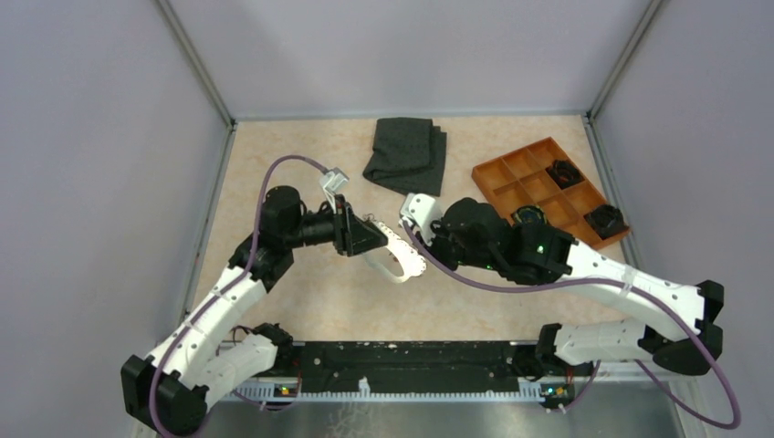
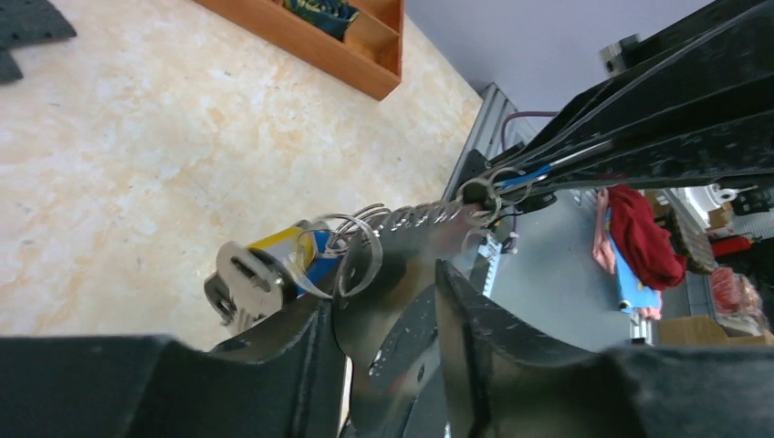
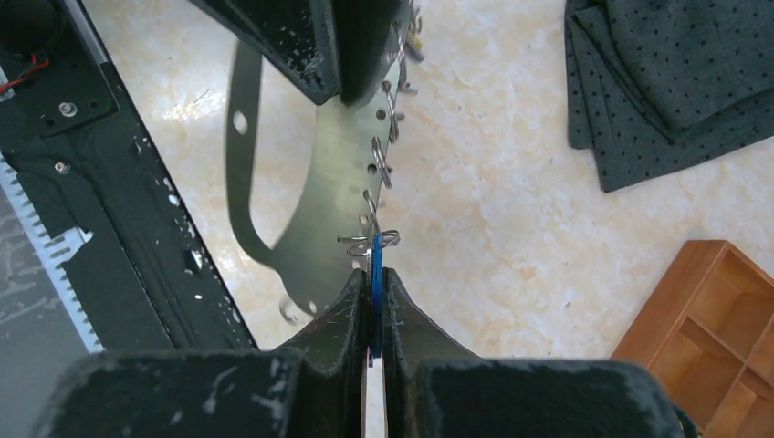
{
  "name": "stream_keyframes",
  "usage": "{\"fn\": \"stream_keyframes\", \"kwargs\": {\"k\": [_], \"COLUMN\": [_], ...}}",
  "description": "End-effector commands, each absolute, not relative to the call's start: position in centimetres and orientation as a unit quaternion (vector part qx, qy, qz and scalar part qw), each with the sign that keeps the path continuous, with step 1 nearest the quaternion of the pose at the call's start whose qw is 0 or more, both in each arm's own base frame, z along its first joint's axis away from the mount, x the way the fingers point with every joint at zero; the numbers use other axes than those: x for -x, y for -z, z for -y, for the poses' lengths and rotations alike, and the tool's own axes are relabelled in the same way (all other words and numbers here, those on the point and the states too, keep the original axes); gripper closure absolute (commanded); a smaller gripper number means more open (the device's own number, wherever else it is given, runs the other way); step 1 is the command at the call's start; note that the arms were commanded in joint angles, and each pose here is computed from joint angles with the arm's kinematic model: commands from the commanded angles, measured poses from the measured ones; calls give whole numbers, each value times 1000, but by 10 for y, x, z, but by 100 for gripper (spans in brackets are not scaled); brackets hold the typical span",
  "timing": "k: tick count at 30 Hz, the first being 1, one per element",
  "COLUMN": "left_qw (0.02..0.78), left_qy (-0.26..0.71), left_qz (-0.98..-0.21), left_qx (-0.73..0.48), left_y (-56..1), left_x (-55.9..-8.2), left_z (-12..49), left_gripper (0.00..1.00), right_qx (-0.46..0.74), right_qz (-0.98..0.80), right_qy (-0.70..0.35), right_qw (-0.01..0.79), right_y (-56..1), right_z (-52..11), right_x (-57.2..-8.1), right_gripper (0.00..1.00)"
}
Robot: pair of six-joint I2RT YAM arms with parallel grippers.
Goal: Remove the keys from the keyring
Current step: Remove the key from the keyring.
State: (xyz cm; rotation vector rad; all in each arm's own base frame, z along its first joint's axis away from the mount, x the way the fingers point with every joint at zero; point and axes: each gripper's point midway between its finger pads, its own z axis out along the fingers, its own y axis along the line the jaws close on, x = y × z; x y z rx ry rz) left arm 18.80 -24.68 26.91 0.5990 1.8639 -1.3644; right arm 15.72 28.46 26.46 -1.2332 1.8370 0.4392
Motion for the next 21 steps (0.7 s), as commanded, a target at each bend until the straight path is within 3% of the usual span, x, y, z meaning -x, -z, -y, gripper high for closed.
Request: {"fn": "stream_keyframes", "kwargs": {"k": [1,4,15,21], "left_qw": [378,387,460,506], "left_qy": [511,509,452,432], "left_qz": [-734,-731,-722,-698], "left_qx": [-238,-238,-251,-265], "left_y": [-252,-247,-254,-269], "left_x": [-194,-194,-202,-202], "left_z": [243,241,225,219], "left_gripper": [50,42,45,39], "right_qx": [474,475,477,478], "right_qz": [-724,-724,-731,-729], "right_qy": [-189,-187,-175,-178], "right_qw": [464,464,455,456], "right_y": [-299,-300,-297,-300], "right_z": [-285,-284,-277,-277], "right_x": [-160,-160,-159,-158], "right_gripper": [100,100,100,100]}}
